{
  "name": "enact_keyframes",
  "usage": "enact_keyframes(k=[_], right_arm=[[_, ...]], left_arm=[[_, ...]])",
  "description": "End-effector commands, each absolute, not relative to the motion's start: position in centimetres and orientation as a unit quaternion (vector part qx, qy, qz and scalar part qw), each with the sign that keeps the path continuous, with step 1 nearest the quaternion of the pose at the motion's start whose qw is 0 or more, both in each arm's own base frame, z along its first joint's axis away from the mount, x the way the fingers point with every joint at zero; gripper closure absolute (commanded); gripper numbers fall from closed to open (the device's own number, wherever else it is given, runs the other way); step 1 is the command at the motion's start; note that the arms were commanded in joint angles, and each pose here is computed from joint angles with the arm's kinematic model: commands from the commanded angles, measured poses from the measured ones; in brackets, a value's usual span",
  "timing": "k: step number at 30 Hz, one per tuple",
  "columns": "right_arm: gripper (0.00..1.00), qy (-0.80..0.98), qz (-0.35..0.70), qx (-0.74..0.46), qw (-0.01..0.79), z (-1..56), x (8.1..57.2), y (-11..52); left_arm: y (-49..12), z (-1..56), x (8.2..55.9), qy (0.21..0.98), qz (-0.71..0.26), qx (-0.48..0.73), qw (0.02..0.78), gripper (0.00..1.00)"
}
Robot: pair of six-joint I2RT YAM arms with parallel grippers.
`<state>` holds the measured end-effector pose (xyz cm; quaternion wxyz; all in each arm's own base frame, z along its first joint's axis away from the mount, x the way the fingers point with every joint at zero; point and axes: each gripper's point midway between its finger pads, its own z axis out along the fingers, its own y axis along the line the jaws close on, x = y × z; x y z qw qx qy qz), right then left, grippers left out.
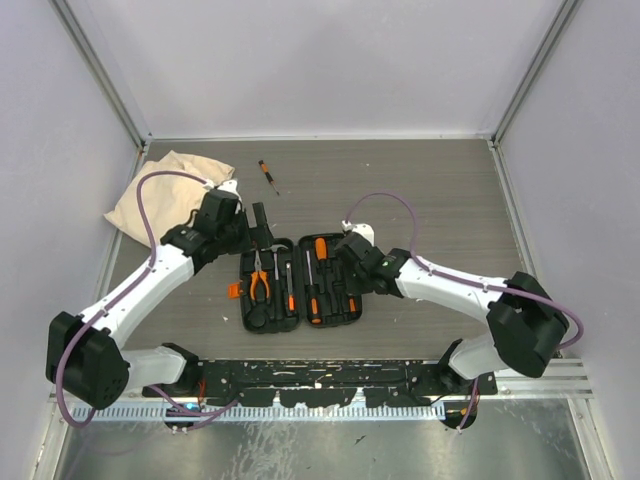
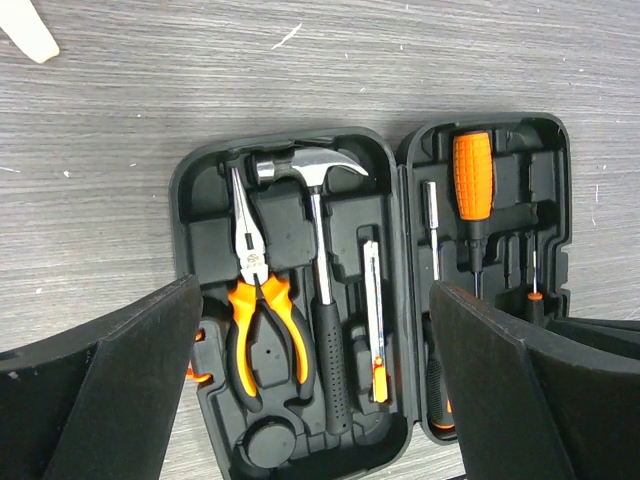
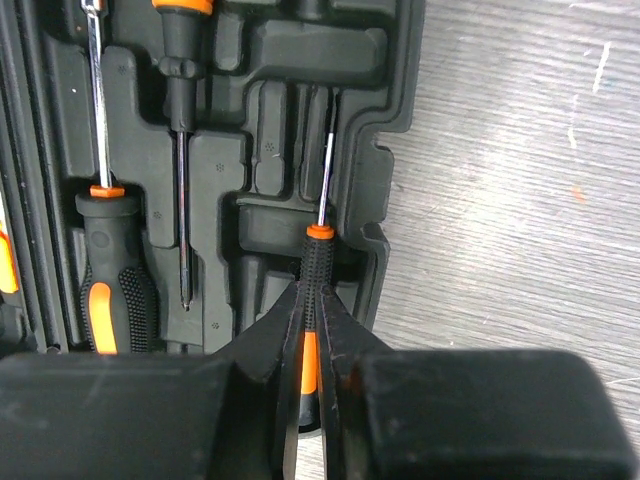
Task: Sort the tools into containers
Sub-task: Place the screwdriver in the storage box, then pick up the screwdriver from the center of the board.
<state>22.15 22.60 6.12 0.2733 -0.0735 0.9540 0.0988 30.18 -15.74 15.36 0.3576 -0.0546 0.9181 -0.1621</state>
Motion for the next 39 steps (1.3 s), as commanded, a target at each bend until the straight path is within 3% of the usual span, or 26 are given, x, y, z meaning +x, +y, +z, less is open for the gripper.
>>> enact_keyframes(k=[1,12,20,27,33,39], right_arm=[[0.85,0.953,0.119,-0.078,0.268,6.2,22.5,23.8],[0.85,0.96,0.089,-0.086,0.25,4.6,22.1,23.0],[0.9,0.971,0.051,-0.098,0.211,2.9,21.1,21.8],[0.99,0.982,0.019,-0.113,0.147,0.3,18.9,20.3],[0.99,0.99,0.013,-0.113,0.082,-3.1,16.0,19.3],[0.99,0.986,0.022,-0.104,0.129,-1.0,17.3,19.5]], left_arm=[[-15.8,17.0,30.5,0.906,-0.177,-0.055,0.382,0.04],[-15.8,15.9,28.9,0.912,-0.189,-0.057,0.36,0.04],[-15.8,15.6,28.7,0.914,-0.189,-0.058,0.354,0.05],[-15.9,14.9,28.6,0.921,-0.185,-0.059,0.339,0.05],[-16.2,14.3,28.2,0.919,-0.199,-0.077,0.331,0.07],[-15.5,14.6,28.5,0.92,-0.177,-0.081,0.339,0.05]])
